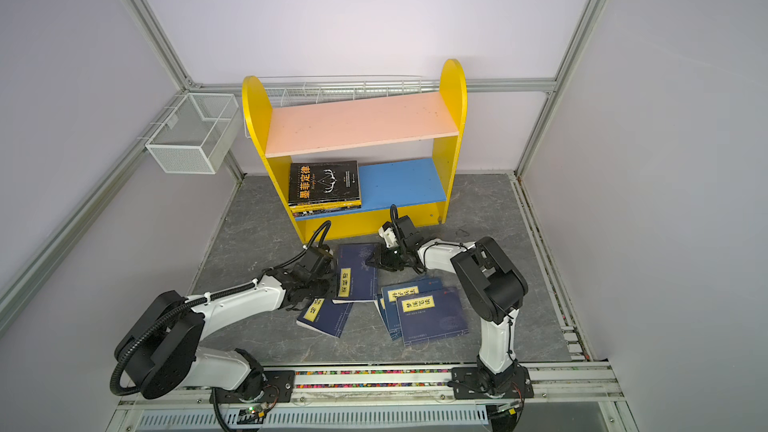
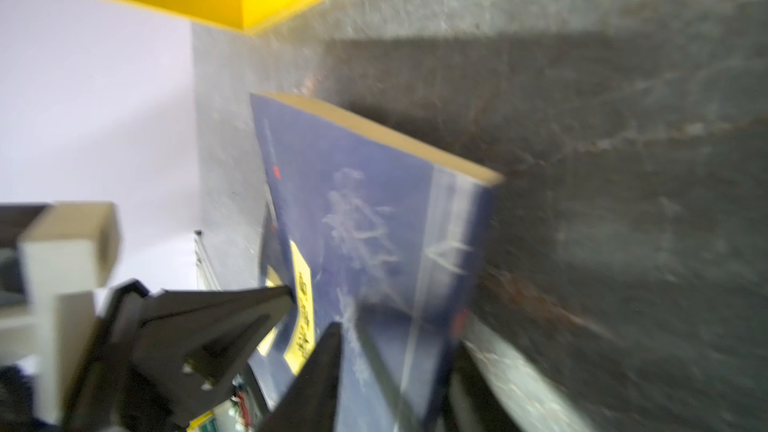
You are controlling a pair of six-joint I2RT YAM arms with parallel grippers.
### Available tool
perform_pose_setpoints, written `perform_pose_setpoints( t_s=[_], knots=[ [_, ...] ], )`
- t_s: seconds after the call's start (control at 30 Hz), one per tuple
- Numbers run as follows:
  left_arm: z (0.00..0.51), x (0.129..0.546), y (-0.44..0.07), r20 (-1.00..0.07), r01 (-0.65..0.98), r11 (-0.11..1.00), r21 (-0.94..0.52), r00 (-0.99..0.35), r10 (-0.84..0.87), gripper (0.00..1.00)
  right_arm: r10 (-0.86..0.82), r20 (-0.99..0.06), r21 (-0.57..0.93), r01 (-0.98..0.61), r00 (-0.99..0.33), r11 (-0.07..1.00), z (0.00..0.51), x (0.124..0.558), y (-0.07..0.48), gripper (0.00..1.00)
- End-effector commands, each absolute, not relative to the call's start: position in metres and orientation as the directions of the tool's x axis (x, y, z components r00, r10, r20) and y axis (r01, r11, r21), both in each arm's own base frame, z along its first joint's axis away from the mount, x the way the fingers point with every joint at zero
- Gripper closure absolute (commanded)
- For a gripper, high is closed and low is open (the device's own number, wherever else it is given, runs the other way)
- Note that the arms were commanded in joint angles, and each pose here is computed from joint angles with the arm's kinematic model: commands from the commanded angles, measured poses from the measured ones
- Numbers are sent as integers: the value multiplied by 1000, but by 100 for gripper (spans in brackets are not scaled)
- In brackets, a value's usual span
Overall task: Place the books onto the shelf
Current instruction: 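Grasp the blue book edge with the right gripper while the left holds it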
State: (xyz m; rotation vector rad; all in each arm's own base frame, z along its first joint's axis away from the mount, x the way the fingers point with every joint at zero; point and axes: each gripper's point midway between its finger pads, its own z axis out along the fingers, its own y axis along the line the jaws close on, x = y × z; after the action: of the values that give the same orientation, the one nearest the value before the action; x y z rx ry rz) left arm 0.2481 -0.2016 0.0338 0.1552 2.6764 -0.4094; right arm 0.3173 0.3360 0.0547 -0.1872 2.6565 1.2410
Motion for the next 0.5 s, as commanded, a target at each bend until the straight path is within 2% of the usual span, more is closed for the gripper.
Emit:
perform_pose_setpoints(
  t_s=[0.0,0.2,0.27,0.47],
  knots=[
    [5,218,-194,-298,198,955,-222,-946,127,100,-49,-326,800,-303,-944,518,98,311,357,71],
    [31,228,-201,-356,205,946,-251,-928,107,100,-59,-397,787,-374,-916,490,121,302,356,87],
    [51,233,-203,-404,204,938,-280,-911,77,83,-72,-434,773,-413,-898,482,132,297,352,90],
    [141,242,-201,-607,237,871,-430,-791,-84,46,-93,-554,724,-534,-828,436,188,290,336,93]
  ],
)
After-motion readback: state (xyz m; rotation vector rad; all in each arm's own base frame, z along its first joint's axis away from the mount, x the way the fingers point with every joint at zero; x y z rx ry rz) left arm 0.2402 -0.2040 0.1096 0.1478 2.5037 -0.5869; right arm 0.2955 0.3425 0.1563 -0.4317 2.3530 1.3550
